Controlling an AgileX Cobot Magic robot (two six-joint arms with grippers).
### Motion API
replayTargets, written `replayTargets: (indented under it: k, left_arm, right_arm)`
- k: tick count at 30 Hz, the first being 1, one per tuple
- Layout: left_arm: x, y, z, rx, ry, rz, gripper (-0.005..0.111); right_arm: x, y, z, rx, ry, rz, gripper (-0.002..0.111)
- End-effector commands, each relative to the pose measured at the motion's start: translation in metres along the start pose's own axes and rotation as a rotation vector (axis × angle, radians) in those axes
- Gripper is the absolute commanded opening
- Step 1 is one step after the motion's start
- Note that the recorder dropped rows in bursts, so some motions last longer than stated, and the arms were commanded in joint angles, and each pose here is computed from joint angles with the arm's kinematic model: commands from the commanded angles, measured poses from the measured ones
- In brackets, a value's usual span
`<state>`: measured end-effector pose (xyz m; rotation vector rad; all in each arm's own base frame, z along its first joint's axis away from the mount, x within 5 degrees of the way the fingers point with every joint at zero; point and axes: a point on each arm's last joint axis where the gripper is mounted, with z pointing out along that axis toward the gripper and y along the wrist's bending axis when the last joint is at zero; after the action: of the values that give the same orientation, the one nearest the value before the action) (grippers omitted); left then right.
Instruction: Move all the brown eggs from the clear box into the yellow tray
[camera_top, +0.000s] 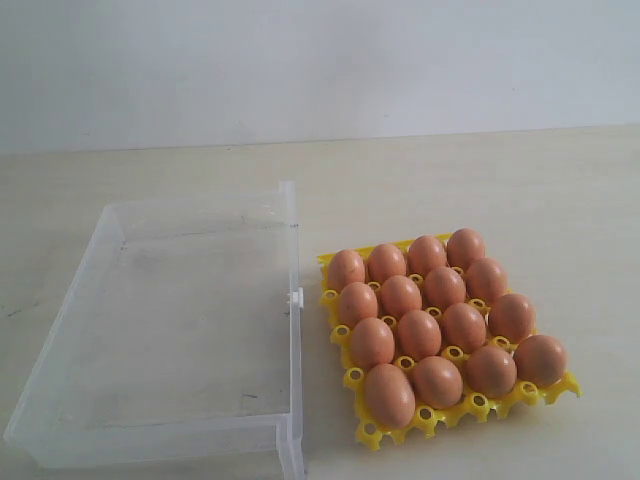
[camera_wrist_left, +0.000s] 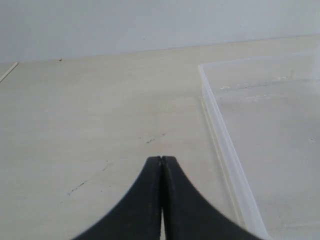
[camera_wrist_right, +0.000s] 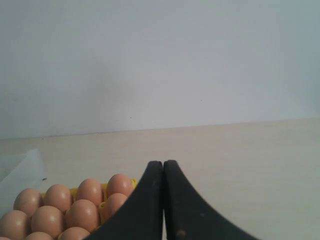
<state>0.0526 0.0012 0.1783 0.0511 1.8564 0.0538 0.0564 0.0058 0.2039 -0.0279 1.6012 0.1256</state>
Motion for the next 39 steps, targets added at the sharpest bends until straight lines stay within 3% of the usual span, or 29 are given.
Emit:
replayTargets:
  k: [1,35,39]
  left_arm:
    - [-0.0016,-0.0001,-0.0002,0.005,-0.004,0.006,0.000]
    - [-0.0016,-0.0001,-0.0002,0.005,-0.004,0.006,0.000]
    - [-0.0042,0.0005,-0.0003,-0.004,-0.032,0.102,0.000]
  right_arm:
    - [0.0007,0.0000,-0.0002,-0.002,-0.007,-0.010,0.000]
    - [0.0007,0.0000,-0.0002,-0.001,-0.007,-0.012,0.000]
    - [0.0007,0.0000,-0.0002,-0.001,-0.007,-0.012,0.000]
